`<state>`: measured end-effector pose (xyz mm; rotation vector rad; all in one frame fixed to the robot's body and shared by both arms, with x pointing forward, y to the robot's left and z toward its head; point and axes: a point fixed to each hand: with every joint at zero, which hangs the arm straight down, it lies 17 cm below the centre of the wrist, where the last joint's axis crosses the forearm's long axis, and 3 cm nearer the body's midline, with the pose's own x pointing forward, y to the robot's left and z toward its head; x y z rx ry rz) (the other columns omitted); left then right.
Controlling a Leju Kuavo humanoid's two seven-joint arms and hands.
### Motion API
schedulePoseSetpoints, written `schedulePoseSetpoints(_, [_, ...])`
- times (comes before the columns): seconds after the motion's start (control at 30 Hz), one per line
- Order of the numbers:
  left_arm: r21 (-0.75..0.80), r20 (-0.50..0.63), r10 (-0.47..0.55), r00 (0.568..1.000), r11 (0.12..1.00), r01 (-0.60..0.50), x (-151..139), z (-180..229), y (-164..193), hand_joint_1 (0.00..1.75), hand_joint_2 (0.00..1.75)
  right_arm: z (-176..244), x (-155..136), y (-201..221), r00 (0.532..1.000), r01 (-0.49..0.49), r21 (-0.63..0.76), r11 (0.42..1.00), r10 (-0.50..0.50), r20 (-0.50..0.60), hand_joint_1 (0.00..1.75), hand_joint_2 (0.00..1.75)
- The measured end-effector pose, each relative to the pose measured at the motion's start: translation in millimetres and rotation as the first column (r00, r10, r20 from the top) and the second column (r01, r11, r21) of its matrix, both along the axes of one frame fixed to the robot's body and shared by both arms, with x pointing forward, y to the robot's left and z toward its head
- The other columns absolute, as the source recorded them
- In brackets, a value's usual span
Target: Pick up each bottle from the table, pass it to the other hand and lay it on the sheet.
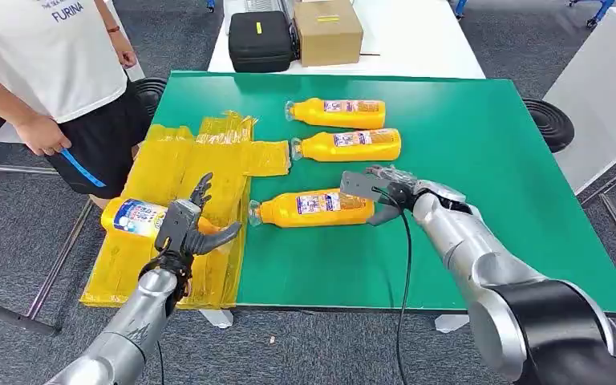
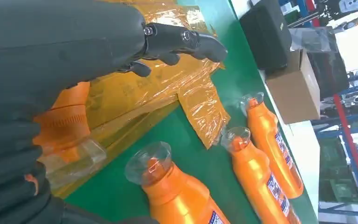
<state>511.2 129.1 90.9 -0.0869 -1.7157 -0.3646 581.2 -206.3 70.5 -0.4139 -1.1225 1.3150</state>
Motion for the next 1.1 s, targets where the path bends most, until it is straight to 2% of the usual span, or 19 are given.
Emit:
schedulePoseSetpoints(0.57, [-0.009,0.004,-0.001,1.0,1.0,0.001,3,5,-2,0.0,1.75,-8,0,-10,0.998,-0.042,-0.149,0.988,0.048,0.037,0.0,1.75])
schedulePoseSetpoints(1.1, [-0.016,0.008,-0.012,1.0,1.0,0.012,4,10,-11,0.0,1.75,-17,-8,-1,0.988,-0.115,-0.191,0.975,0.131,0.076,0.0,1.75])
